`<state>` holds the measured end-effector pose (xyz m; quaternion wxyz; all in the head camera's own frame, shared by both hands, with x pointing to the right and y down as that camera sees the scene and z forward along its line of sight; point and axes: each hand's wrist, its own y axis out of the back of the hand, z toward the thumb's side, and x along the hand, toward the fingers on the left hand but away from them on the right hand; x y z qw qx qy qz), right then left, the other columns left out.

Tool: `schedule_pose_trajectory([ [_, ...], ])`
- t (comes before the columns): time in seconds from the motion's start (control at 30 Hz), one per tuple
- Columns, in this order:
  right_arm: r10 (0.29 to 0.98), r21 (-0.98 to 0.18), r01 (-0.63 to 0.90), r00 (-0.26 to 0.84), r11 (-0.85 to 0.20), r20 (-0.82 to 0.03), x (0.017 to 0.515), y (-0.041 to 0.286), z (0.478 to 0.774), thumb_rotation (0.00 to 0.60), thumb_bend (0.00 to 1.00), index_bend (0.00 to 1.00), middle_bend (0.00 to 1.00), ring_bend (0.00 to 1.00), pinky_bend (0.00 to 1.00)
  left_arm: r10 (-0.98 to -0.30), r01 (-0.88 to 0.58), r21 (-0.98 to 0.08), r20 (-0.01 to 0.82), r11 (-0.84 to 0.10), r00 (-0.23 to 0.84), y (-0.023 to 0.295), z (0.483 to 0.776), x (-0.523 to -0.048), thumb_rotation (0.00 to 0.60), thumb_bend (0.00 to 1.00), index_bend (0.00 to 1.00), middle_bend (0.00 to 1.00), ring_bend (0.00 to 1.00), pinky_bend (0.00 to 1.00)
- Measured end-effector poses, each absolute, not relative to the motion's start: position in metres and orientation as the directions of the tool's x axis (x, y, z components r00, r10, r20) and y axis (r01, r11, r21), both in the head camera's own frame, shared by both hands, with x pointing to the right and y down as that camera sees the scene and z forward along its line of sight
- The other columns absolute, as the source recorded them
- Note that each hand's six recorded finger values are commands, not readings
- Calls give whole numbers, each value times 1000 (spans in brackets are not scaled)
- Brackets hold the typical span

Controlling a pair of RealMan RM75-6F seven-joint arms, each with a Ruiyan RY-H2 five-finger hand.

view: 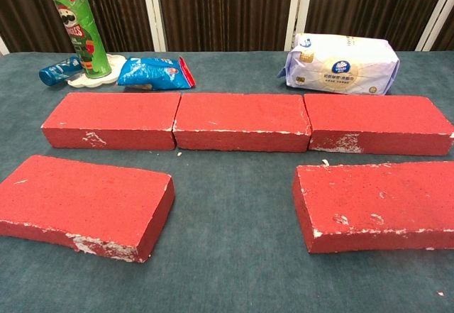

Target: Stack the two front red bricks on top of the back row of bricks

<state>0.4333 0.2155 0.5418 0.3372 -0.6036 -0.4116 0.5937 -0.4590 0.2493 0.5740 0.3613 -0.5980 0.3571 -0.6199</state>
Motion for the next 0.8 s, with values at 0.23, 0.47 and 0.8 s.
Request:
schedule_pose_trajectory([
  [0.23, 893, -891, 97, -30, -444, -448, 430, 215, 546, 600, 0, 259, 150, 69, 0, -885, -26, -885, 465, -464, -5, 248, 567, -459, 600, 269, 0, 0, 0, 0],
  [0.47, 894, -891, 100, -17, -443, -447, 427, 216, 546, 600, 0, 263, 150, 69, 0, -886, -26, -886, 464, -463, -1, 249, 565, -462, 600, 268, 0, 0, 0, 0],
  [0.8, 876, -873, 108, -34, -475, -480, 429, 216, 552, 600, 0, 273, 150, 69, 0, -857, -49, -856, 514, -515, 41, 244, 558, -451, 600, 251, 0, 0, 0, 0],
])
